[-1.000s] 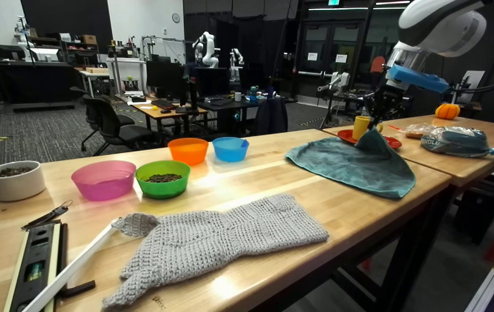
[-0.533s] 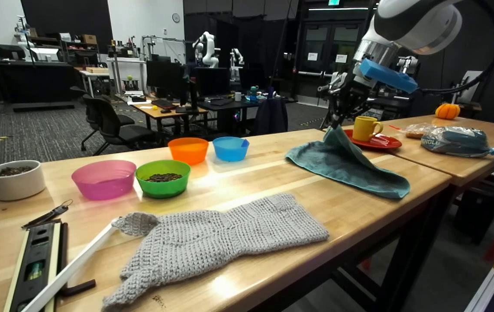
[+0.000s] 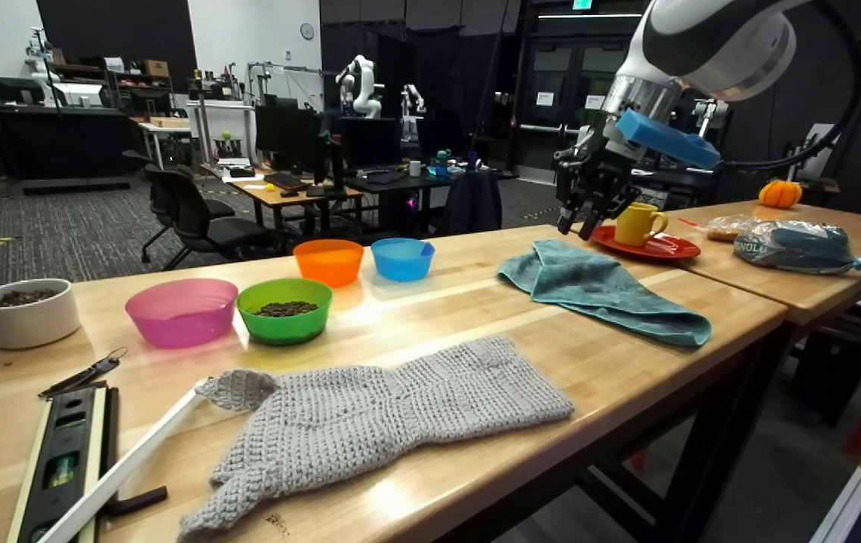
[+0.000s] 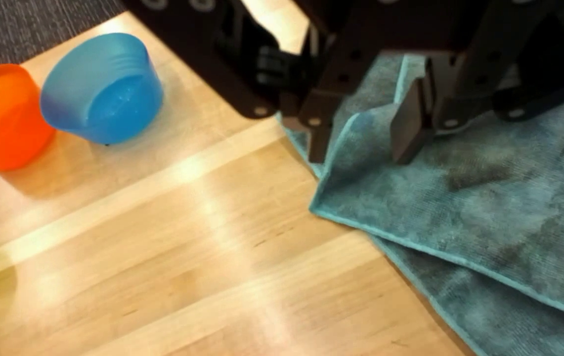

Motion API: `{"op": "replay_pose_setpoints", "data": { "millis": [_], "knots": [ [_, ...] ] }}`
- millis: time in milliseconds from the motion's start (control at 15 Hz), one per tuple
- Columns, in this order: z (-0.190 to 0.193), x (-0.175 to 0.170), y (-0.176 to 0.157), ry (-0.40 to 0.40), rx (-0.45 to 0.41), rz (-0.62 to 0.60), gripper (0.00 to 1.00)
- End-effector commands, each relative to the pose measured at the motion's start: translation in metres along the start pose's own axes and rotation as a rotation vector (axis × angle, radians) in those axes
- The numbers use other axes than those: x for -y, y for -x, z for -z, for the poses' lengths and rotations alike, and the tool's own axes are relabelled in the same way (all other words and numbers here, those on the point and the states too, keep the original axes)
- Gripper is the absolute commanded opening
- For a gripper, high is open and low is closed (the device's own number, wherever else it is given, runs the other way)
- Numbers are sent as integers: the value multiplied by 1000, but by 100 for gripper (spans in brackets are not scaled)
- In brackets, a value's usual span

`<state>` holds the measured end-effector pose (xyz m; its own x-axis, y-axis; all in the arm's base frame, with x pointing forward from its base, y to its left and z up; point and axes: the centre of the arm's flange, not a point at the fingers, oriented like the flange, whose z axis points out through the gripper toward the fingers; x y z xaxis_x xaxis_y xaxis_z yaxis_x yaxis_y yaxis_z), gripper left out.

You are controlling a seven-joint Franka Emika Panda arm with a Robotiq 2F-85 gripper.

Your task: Fold the blue towel on the table

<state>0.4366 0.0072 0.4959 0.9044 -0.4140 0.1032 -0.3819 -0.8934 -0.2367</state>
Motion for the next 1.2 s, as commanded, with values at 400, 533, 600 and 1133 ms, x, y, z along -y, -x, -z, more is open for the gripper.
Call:
{"op": "replay_pose_setpoints", "data": {
  "millis": [400, 533, 600, 1133],
  "knots": [
    [16, -109, 50, 73, 331, -10, 100],
    [12, -124, 65, 56, 372, 40, 100],
    [7, -129, 71, 52, 375, 69, 100],
    [-40, -148, 102, -14, 408, 307, 100]
  ]
}}
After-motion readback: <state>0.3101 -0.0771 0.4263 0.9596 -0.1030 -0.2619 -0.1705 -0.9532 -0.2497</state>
